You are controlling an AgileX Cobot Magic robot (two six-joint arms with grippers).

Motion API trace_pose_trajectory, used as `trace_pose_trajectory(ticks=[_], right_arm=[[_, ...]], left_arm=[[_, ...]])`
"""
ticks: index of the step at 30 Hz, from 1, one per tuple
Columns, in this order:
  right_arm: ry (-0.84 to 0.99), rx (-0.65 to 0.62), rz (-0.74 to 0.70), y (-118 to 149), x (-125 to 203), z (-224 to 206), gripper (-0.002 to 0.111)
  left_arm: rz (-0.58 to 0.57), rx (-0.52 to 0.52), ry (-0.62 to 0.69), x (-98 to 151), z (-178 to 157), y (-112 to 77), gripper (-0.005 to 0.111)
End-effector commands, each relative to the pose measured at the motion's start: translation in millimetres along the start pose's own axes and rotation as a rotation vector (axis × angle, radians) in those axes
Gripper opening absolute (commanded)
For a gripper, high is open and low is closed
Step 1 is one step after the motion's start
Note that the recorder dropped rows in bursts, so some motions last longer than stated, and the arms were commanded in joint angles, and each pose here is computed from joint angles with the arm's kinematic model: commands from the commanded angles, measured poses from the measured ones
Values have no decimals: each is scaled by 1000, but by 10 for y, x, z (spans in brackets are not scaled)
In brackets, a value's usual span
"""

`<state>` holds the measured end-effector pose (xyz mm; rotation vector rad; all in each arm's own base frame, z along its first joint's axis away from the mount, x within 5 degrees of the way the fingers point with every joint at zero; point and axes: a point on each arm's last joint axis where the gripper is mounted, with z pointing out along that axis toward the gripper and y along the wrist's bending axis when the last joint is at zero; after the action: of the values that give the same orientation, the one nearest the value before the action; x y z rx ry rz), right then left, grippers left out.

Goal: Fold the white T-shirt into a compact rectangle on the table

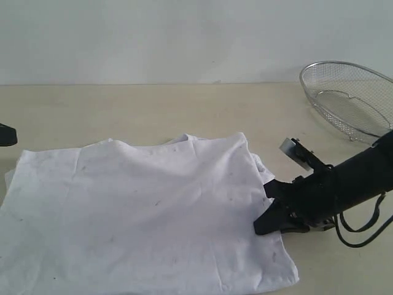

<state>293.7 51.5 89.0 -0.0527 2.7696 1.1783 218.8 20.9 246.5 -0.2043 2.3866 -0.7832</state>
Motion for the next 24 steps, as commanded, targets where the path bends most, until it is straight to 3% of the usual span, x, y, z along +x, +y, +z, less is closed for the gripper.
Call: trace_pose_trajectory(ticks=[1,19,24], right_arm=[[-11,37,-60,85,5,-114,0],[-52,91,-107,286,-7,-360,0],[-67,102,-47,186,-7,-476,0]], left_arm=[[-7,2,3,9,15,6,54],[-7,8,9,15,15,0,54],[-7,8,9,15,15,0,54]])
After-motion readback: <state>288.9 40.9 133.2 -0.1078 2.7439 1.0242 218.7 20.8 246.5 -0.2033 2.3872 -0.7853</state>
